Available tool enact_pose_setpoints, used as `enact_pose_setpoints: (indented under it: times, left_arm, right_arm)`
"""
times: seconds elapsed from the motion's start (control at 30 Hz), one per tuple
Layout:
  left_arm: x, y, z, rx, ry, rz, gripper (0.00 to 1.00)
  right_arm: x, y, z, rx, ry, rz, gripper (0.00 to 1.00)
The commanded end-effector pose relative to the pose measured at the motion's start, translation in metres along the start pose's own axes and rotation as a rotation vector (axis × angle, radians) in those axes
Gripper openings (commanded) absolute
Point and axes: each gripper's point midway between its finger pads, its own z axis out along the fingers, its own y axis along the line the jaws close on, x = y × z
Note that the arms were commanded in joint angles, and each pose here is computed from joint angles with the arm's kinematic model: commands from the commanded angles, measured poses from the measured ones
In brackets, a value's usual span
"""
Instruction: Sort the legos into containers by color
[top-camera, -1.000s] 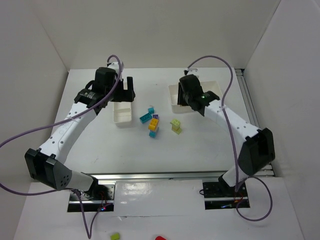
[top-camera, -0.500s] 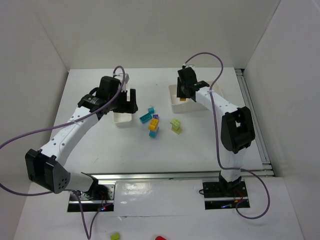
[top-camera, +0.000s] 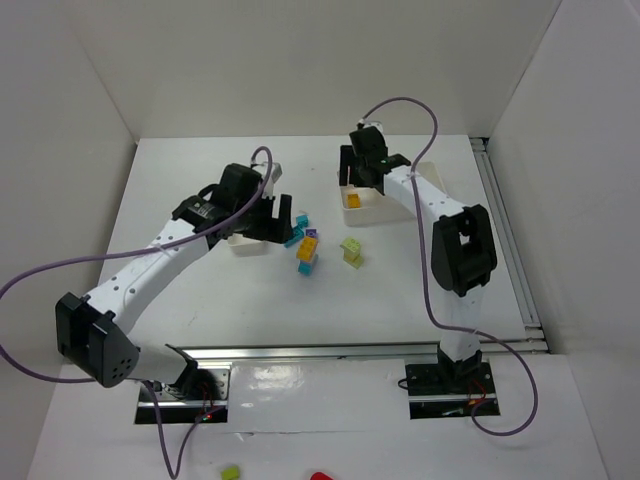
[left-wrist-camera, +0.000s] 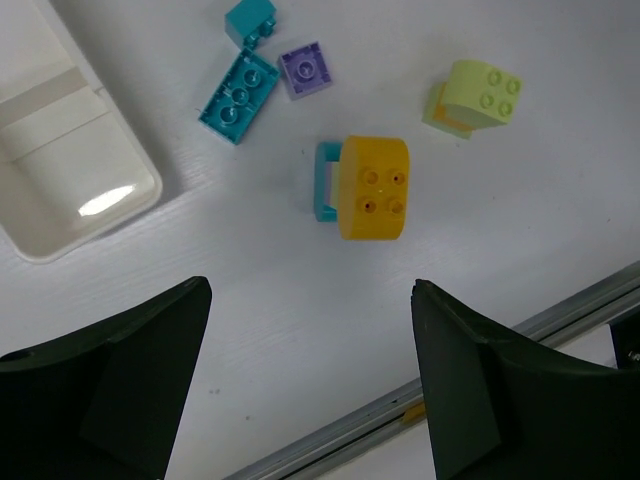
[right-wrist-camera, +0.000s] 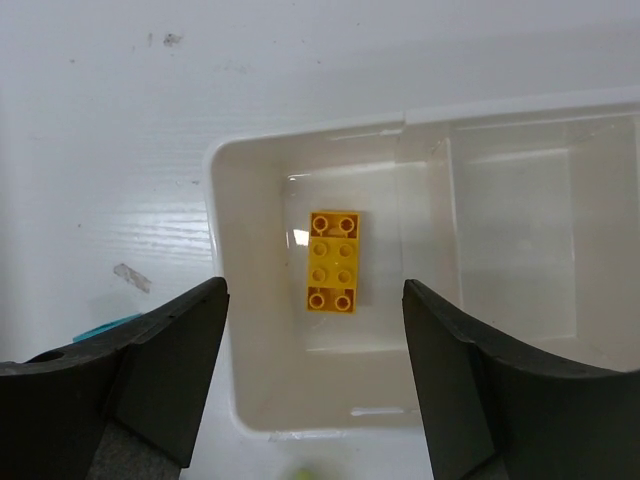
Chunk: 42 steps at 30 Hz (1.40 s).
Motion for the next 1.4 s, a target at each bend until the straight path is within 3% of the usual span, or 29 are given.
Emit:
enact_pose_setpoints:
  times: [0.0,0.13,0.27,0.4,0.53,0.9,1.0,1.23,1.37]
  left_arm:
    - [0.006,-0.012,0.008,0.014,0.020,0.054,0.90]
    - [0.010,-0.009,0.011,-0.013,0.036,0.047,0.90]
    - [0.010,0.007,-0.001,-0.081,-0.011,0.022,0.90]
    - [0.005,0.044,-0.022,-0.172,-0.076,-0.104,0.90]
    - [0.000,0.084,-0.038,-0.244,-0.134,-0.264,0.90]
    - [0.001,0.096,-0.046,-0.261,-0.152,-0.275,0.90]
    - [0.006,0.097,-0.044,-0.265,-0.141,-0.267,0.90]
    - [0.010,0.096,-0.043,-0.255,-0.137,-0.266,0.90]
    - [0.008,0.094,-0.042,-0.243,-0.143,-0.265,0.90]
  right_arm:
    - [-0.043,0.002,-0.047,-0.041,-0.107,0.035,0.78]
    - [-0.028,0.014,-0.088,-0.153,-0.100,0.069,0.78]
    - [0.014,0.047,-0.122,-0.234,-0.044,0.069,0.78]
    - [0.054,0.093,-0.152,-0.272,0.001,0.088,0.79]
    - [0.070,0.114,-0.165,-0.213,-0.016,0.214,0.80]
    - [0.138,0.144,-0.139,0.053,0.087,0.188,0.82]
    - [0.139,0.143,-0.136,0.077,0.093,0.191,0.82]
    - [0.142,0.141,-0.129,0.076,0.086,0.193,0.60]
    - [0.143,0.139,-0.126,0.073,0.096,0.183,0.54]
